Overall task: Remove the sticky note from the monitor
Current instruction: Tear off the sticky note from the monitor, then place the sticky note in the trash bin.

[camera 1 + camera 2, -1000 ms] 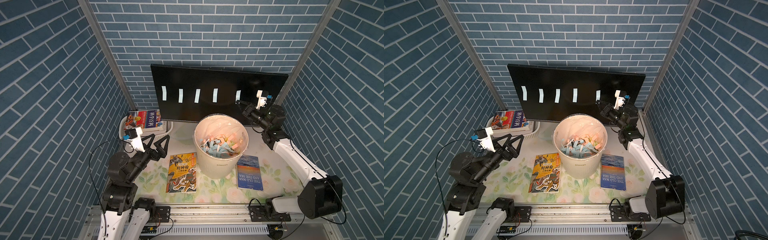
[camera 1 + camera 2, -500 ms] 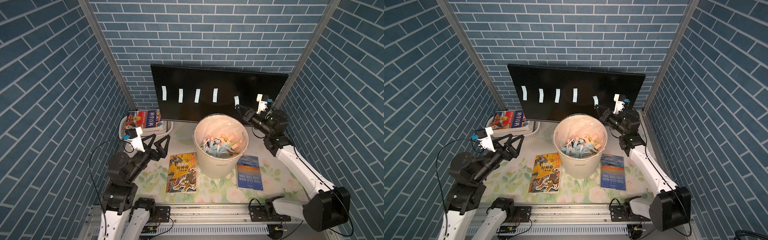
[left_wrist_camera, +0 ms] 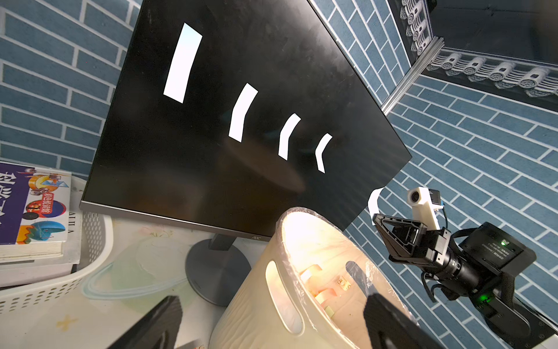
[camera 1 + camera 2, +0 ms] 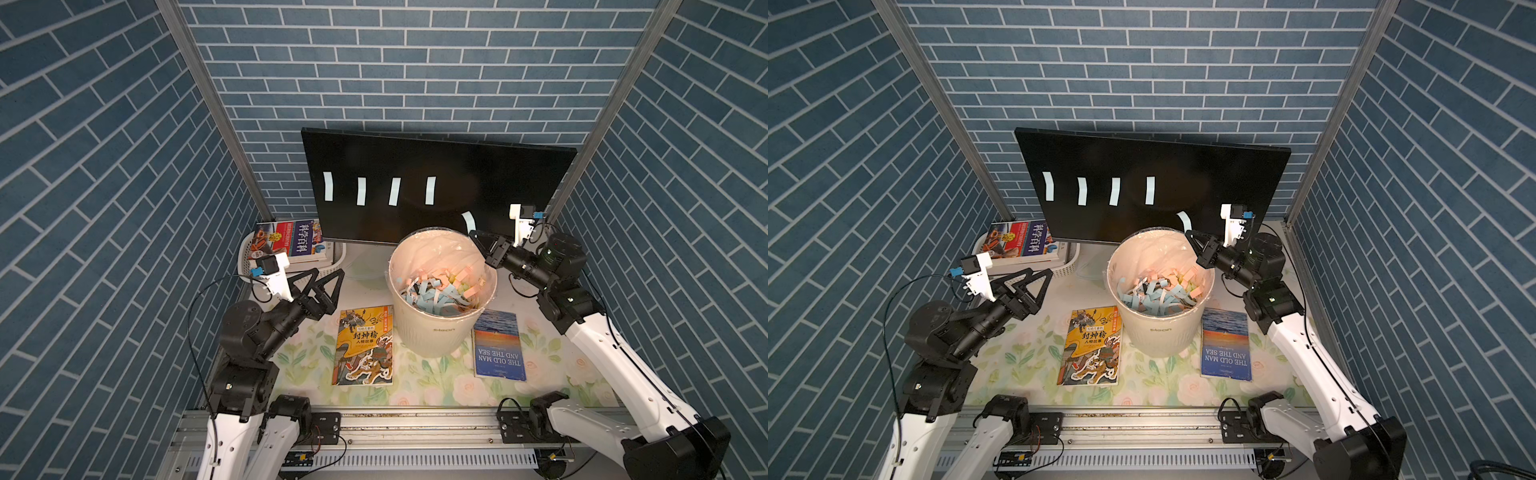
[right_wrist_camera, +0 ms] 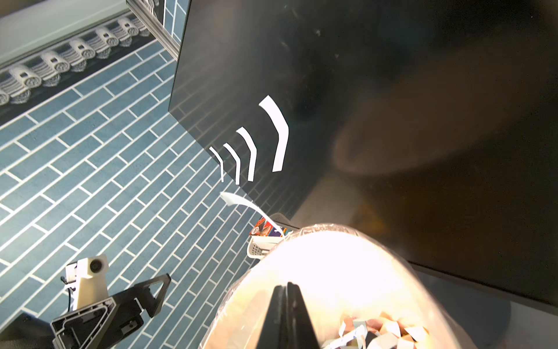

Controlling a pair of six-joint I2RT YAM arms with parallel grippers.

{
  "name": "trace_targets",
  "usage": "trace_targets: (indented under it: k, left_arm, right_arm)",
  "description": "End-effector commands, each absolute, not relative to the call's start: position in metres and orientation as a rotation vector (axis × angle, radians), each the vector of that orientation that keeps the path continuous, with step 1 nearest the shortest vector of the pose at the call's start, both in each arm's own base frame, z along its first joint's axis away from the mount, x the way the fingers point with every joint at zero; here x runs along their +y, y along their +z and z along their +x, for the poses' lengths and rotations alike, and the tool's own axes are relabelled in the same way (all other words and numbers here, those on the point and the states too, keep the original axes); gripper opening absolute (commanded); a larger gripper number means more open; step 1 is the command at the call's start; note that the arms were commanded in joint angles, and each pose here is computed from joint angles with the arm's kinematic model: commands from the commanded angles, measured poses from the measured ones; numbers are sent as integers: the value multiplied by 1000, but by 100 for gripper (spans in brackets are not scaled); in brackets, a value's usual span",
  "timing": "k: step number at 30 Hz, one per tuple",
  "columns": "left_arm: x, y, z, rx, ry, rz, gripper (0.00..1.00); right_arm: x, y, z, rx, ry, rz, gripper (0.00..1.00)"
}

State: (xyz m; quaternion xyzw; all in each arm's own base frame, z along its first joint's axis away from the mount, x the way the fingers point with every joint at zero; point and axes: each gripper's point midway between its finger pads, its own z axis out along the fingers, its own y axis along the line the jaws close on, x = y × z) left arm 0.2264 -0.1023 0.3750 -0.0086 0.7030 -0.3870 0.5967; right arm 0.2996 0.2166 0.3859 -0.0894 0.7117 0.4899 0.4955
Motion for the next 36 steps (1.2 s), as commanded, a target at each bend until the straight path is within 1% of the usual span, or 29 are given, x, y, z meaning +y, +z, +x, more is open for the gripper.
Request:
trace_targets:
  k: [1, 13, 23, 32, 33, 36]
  left_arm:
    - [-103, 378, 227, 1606, -919, -23, 100]
    - [-92, 369, 239, 1606, -887, -119, 100]
    - [-86, 367, 251, 1581, -897, -198, 100]
    - [-87, 380, 262, 1556, -907, -206, 100]
    - [-88, 380, 264, 1558, -910, -202, 100]
    - [-90, 383, 267, 1556, -920, -192, 100]
  right_arm:
    - [219, 370, 290, 1789, 1083, -289, 0]
    - [234, 350, 271, 1869, 961, -366, 0]
    - [231, 360, 263, 1866, 887, -385, 0]
    - [247, 362, 264, 1910, 827, -419, 0]
    - [249, 362, 264, 1914, 822, -425, 0]
    - [257, 358, 264, 1932, 805, -439, 6]
